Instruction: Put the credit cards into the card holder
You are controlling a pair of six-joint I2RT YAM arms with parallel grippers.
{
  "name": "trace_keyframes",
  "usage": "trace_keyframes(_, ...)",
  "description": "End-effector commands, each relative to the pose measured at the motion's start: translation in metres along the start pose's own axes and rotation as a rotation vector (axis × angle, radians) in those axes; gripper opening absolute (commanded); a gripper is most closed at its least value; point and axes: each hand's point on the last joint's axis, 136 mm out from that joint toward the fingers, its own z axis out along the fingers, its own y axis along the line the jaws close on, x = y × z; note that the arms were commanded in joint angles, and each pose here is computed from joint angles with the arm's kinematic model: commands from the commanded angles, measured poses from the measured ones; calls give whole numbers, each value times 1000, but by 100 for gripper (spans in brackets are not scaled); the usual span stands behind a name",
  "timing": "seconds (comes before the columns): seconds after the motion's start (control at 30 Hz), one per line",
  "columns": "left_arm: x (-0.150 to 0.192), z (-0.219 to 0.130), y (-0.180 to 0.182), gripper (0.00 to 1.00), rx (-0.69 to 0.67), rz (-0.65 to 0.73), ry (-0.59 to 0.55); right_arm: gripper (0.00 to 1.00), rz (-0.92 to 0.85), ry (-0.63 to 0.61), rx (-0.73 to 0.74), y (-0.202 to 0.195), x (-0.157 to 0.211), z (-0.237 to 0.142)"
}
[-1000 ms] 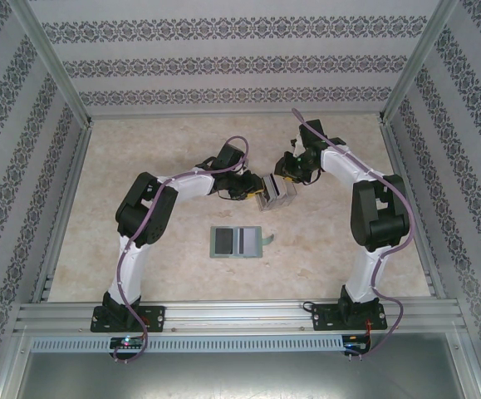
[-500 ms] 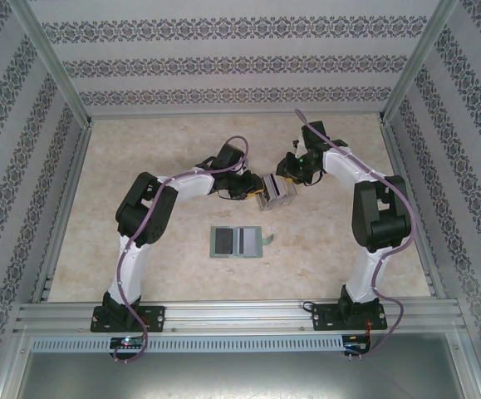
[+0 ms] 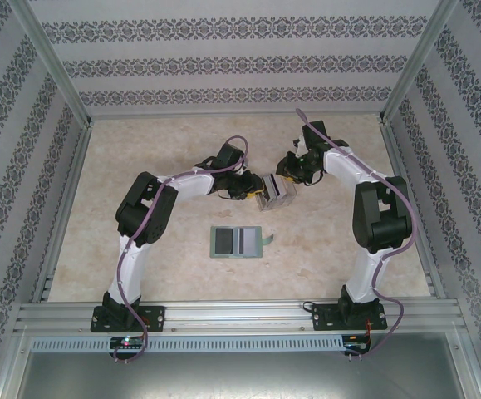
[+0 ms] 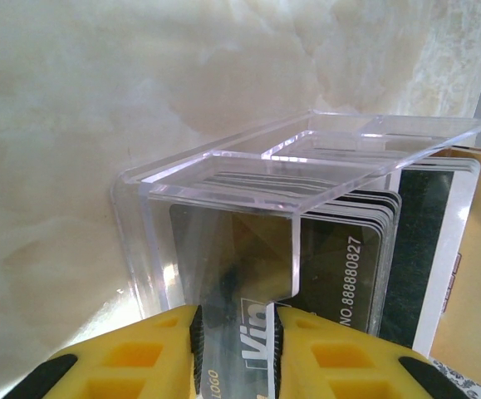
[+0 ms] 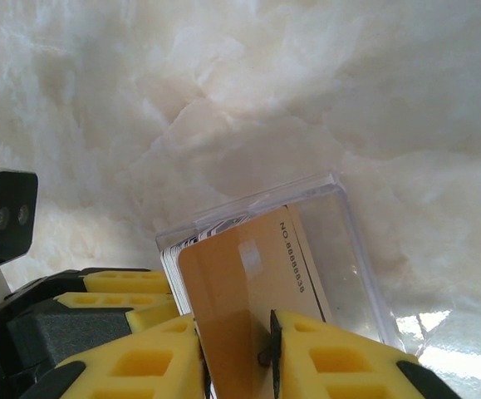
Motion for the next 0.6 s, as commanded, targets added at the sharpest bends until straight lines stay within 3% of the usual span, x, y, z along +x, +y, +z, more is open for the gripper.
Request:
trace_keyframes(0.0, 3, 10, 17, 28, -40, -17, 30, 27, 7, 6, -68, 16, 5, -11)
trace_keyframes(0.57, 4, 11, 19, 28, -42, -22, 35, 28, 24, 9, -105, 19, 4, -10)
